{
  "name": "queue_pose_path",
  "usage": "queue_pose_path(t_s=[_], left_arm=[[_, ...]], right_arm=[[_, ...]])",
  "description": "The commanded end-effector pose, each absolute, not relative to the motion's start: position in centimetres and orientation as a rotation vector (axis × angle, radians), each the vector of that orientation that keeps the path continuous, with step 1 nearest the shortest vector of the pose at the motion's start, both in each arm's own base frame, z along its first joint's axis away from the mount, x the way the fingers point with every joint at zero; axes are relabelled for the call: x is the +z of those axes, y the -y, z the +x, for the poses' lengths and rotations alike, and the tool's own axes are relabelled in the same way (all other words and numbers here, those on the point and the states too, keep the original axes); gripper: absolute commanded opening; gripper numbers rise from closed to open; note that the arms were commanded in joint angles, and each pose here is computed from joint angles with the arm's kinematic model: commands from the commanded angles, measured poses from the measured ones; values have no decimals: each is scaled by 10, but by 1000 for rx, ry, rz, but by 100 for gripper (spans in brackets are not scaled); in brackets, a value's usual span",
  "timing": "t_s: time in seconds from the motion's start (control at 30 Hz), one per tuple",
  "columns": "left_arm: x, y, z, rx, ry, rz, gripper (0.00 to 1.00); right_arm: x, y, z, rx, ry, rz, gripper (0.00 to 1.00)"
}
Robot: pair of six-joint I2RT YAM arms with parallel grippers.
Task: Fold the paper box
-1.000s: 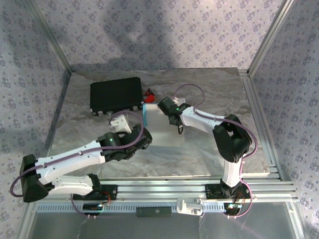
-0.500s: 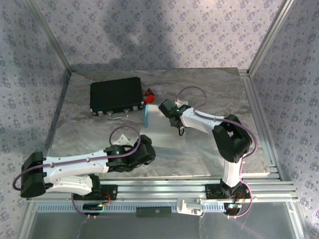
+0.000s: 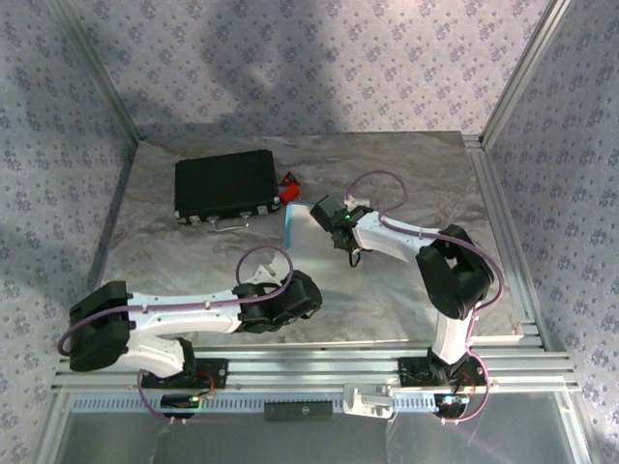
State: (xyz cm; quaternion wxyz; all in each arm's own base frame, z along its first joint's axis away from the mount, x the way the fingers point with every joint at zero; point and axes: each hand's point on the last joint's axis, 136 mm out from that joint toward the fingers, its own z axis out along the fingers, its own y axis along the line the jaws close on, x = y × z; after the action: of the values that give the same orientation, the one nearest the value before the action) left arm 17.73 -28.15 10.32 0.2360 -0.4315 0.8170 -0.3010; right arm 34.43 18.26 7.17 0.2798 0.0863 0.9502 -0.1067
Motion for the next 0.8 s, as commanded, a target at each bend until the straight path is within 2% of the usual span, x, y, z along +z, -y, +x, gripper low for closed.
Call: queue_pose_path(t_s=[0.0, 0.3, 0.57, 0.77], left_arm=[[95, 289, 179, -909, -2158, -1380, 43], [86, 294, 177, -883, -2193, -1379, 24], [99, 279, 179, -815, -2185, -1350, 13], [113, 266, 182, -750, -2175, -1319, 9]], right_arm=[[75, -169, 334, -359, -2539, 268, 0], [63, -154, 323, -499, -2561, 403, 0], [55, -153, 310, -497, -2600, 535, 0], [59, -158, 308, -403, -2617, 582, 0]])
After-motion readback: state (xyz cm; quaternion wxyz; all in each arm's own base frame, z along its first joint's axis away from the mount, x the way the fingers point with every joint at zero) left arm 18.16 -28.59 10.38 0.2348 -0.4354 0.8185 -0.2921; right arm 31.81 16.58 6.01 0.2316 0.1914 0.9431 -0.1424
